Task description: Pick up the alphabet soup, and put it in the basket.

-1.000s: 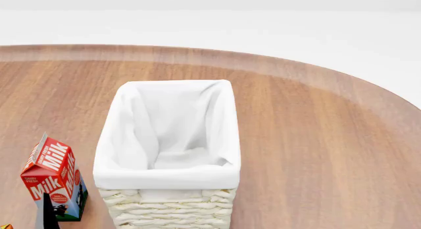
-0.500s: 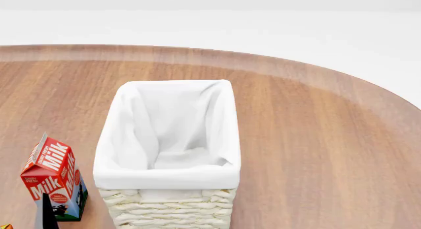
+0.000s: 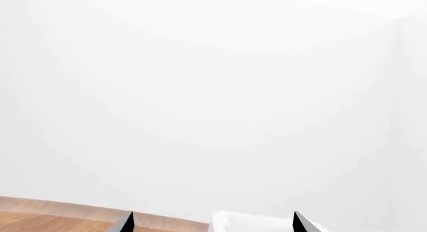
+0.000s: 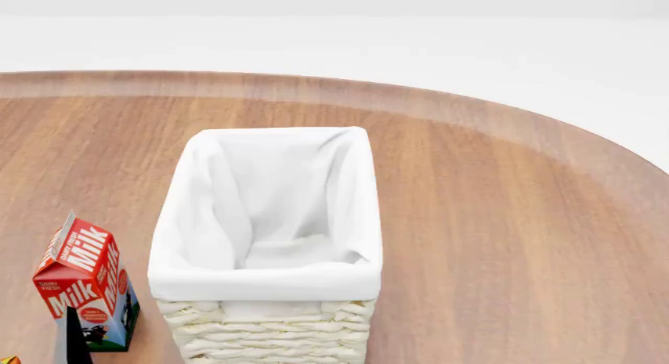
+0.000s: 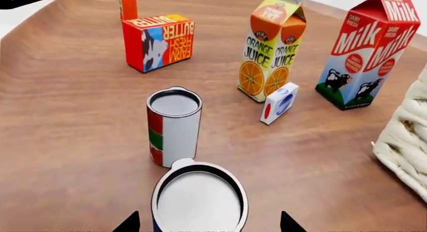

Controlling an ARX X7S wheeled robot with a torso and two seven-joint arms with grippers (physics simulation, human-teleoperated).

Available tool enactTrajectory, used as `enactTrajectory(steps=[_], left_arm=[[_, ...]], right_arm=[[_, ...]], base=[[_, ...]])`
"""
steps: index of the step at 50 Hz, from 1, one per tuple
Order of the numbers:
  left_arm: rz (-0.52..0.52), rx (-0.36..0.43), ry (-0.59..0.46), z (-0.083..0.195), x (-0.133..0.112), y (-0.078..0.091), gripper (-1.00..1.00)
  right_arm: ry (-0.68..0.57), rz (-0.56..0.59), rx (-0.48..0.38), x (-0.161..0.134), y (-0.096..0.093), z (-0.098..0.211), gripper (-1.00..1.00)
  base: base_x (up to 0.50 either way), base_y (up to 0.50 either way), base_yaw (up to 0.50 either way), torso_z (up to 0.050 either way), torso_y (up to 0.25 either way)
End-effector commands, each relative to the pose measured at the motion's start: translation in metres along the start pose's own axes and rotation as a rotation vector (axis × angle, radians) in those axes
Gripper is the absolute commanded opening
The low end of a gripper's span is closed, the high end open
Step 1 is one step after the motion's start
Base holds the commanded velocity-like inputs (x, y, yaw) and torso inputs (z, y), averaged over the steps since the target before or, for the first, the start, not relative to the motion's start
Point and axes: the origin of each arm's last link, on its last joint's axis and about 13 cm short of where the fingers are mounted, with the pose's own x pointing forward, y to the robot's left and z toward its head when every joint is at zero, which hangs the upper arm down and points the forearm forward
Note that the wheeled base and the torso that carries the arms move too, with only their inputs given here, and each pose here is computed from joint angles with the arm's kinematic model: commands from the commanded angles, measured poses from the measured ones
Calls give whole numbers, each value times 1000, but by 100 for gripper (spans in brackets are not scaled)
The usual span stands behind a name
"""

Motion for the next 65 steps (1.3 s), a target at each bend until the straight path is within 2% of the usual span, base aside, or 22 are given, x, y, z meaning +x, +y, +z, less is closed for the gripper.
enactTrajectory(steps=[1,28,55,63,64,65], left_arm=[[-1,0,0,0,0,0,100],[0,0,-2,1,0,0,100],[0,0,-5,2,-1,0,100],[2,-1,-7,2,-1,0,100],[1,-1,-7,2,-1,0,100],[1,-1,-7,2,-1,0,100]], right_arm=[[25,-8,-9,2,-2,-2,100],[70,-7,-19,15,-5,-5,100],[94,38,-61,26,1,-8,100],[101,14,-53,31,-4,-11,100],[93,5,-49,32,-4,-12,-100],[91,10,-49,31,-4,-12,-100]], base=[[0,0,0,0,0],[0,0,0,0,0],[0,0,0,0,0],[0,0,0,0,0],[0,0,0,0,0],[0,0,0,0,0]])
